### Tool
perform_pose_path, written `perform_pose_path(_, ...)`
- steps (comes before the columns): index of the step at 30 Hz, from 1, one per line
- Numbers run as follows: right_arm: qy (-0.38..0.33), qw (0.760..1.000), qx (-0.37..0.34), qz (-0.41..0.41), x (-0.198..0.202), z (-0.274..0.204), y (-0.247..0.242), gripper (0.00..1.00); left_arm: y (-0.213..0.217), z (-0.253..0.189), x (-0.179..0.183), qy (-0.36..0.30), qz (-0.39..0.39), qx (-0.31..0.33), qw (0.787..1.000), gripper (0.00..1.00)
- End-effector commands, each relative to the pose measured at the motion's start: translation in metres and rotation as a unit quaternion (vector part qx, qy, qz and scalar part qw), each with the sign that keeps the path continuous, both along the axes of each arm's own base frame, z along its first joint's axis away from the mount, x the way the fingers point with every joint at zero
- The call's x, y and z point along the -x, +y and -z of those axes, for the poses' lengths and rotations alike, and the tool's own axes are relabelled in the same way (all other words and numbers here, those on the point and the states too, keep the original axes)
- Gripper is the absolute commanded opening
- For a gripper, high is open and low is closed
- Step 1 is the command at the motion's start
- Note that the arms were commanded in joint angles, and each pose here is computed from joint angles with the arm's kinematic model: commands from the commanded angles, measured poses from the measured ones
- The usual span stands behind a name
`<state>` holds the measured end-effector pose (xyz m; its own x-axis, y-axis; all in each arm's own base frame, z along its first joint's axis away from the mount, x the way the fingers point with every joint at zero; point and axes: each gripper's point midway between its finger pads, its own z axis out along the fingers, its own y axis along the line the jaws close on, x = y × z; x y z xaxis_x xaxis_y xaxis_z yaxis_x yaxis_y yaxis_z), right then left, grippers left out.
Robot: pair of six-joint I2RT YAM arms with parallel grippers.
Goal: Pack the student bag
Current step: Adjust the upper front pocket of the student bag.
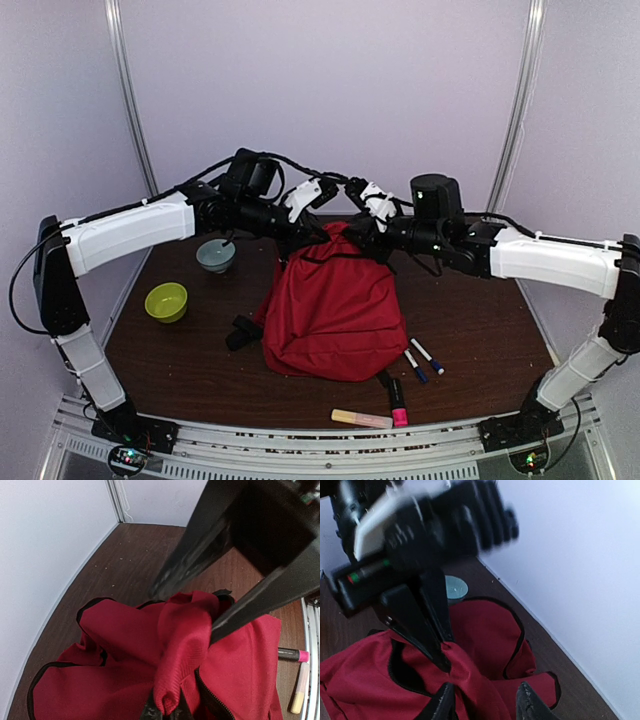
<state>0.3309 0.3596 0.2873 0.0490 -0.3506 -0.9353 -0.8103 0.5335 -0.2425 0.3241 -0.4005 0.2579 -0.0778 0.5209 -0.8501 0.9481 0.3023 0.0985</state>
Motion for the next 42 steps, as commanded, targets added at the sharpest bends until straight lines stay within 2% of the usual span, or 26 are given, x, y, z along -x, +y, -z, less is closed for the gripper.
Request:
perform_pose_path(1,-0.072,0.993,-0.074,-0.048,0.037,-0.085,-0.010,0.52,0.004,-0.026,-0.017,-0.050,-0.032,0.039,0.997,0.00)
perform_pose_path(3,-0.056,0.991,-0.071,-0.101,0.058,-0.075,-0.005,0.62,0.006,-0.036,-0.019,-0.065,-0.042,0.054,0.996,0.00)
perform_pose_path(5,-0.043,0.987,-0.065,-0.143,0.073,-0.062,0.001,0.66,0.004,-0.045,-0.019,-0.071,-0.040,0.070,0.994,0.00)
perform_pose_path(12,-0.038,0.981,0.019,-0.190,0.085,-0.009,0.019,0.69,-0.002,-0.060,-0.010,-0.061,-0.019,0.103,0.993,0.00)
perform_pose_path(17,-0.077,0.975,0.057,-0.198,0.074,0.015,0.028,0.70,-0.002,-0.068,-0.005,-0.060,-0.010,0.112,0.992,0.00)
perform_pose_path(21,-0.106,0.970,0.114,-0.189,0.053,0.036,0.036,0.71,-0.003,-0.074,-0.001,-0.058,0.000,0.117,0.991,0.00)
perform_pose_path(29,-0.095,0.959,0.195,-0.182,0.027,0.064,0.043,0.71,-0.004,-0.078,0.007,-0.061,0.023,0.118,0.991,0.00)
perform_pose_path(32,-0.059,0.955,0.218,-0.194,0.031,0.078,0.045,0.63,-0.002,-0.078,-0.002,-0.071,0.003,0.109,0.992,0.00)
perform_pose_path(37,-0.015,0.956,0.194,-0.218,0.063,0.072,0.038,0.13,0.016,-0.060,-0.034,-0.069,-0.078,0.055,0.993,0.00)
perform_pose_path(38,-0.016,0.957,0.190,-0.220,0.069,0.069,0.036,0.05,0.020,-0.058,-0.038,-0.068,-0.092,0.050,0.992,0.00)
perform_pose_path(39,-0.016,0.957,0.191,-0.220,0.074,0.066,0.034,0.01,0.024,-0.056,-0.043,-0.068,-0.107,0.046,0.991,0.00)
perform_pose_path(42,-0.032,0.960,0.177,-0.215,0.087,0.047,0.029,0.00,0.044,-0.050,-0.062,-0.070,-0.174,0.030,0.982,0.00)
